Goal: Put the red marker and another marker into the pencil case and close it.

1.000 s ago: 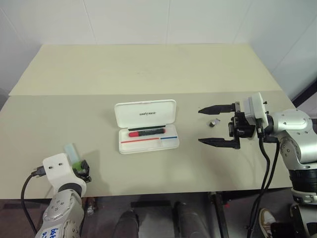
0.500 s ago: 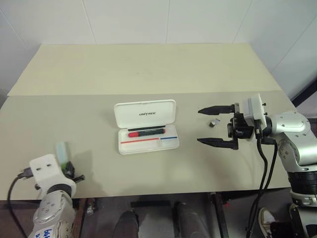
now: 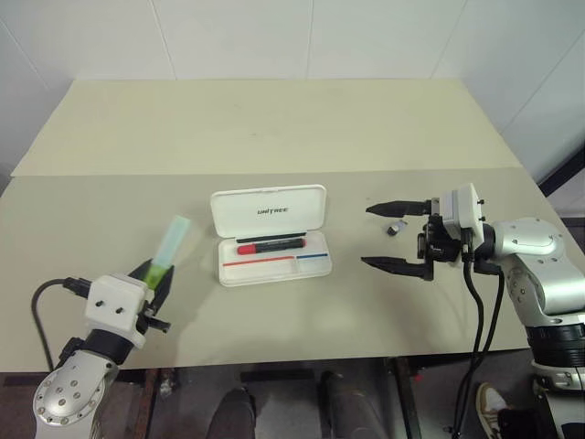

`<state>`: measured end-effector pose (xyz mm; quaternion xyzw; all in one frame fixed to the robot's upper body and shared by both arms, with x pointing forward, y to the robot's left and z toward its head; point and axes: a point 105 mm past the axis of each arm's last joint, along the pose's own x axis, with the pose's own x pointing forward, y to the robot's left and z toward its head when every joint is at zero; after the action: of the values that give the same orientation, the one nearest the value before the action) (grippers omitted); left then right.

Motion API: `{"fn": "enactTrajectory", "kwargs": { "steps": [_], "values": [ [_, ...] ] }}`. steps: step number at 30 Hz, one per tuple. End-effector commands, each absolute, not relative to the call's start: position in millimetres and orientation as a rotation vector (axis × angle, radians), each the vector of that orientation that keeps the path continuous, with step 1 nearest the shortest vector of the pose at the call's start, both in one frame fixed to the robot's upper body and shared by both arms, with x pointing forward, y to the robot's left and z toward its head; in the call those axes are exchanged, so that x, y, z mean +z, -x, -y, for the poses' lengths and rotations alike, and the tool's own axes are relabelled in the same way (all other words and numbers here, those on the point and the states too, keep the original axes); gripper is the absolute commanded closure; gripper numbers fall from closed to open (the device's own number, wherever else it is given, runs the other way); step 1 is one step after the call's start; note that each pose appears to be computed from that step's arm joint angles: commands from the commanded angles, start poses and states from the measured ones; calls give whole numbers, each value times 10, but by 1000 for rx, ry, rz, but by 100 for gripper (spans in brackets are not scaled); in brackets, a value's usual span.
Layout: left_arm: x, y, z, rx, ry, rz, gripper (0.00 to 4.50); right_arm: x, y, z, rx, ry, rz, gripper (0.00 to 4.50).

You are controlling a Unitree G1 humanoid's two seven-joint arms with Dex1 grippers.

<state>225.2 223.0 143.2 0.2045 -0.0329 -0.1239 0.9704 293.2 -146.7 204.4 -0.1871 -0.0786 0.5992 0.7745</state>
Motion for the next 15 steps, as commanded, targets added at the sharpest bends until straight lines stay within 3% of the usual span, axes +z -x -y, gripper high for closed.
{"fn": "enactTrajectory", "kwargs": {
  "steps": [1,6,15],
  "values": [
    [1441,-2131,-2019,-511,-511,102,346,2164,-2902,1520,1252,443,226,0],
    [1290,-2094,-1967,-711,-597,75,346,2156,-2867,1520,1220,440,235,0],
    [1368,-2409,-1722,-958,-550,87,346,2160,-2785,1576,1149,441,237,0]
  ]
}}
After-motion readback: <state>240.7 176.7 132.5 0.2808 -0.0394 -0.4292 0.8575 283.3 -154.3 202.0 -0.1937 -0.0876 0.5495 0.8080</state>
